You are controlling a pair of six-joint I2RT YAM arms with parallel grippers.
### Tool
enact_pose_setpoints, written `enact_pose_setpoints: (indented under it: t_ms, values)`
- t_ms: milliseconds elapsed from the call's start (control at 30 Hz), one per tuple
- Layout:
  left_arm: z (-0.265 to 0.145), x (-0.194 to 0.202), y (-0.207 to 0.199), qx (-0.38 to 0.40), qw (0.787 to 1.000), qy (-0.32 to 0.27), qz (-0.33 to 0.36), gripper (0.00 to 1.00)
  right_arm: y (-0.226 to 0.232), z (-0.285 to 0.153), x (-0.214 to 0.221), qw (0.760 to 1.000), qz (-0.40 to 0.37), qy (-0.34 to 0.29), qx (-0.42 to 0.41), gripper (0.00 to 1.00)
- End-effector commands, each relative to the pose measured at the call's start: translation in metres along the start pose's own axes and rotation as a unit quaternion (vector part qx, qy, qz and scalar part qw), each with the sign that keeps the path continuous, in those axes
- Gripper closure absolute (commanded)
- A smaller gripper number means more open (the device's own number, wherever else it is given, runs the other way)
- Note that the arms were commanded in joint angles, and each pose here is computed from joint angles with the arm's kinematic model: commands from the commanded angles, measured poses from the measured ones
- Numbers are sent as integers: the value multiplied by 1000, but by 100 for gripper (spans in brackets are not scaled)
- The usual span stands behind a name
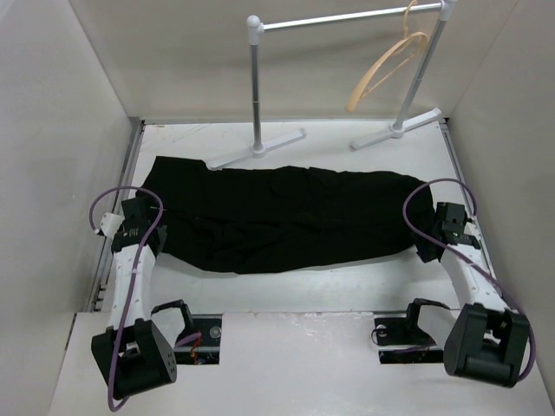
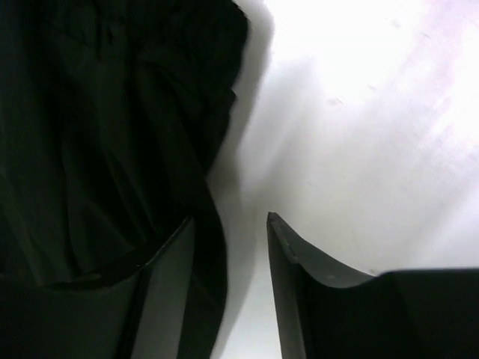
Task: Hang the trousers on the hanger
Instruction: Fold the trousers at the center of the board.
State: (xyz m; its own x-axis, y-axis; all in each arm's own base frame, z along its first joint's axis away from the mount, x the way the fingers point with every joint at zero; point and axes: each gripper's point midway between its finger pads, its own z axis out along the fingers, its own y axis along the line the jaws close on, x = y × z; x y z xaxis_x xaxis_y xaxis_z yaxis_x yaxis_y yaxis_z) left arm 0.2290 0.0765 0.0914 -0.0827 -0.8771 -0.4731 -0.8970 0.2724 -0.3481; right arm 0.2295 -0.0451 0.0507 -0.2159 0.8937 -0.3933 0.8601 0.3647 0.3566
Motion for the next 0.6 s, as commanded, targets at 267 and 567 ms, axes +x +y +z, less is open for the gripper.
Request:
enact_pose_setpoints:
  t_ms: [267, 567]
  values:
    - [-1, 2, 5, -6, 1000, -7, 4, 100, 42, 37, -21, 999, 8, -23, -34, 87]
    - [-67, -61, 12, -19, 995, -99, 15, 100, 15, -34, -19, 998, -17, -36, -46, 96]
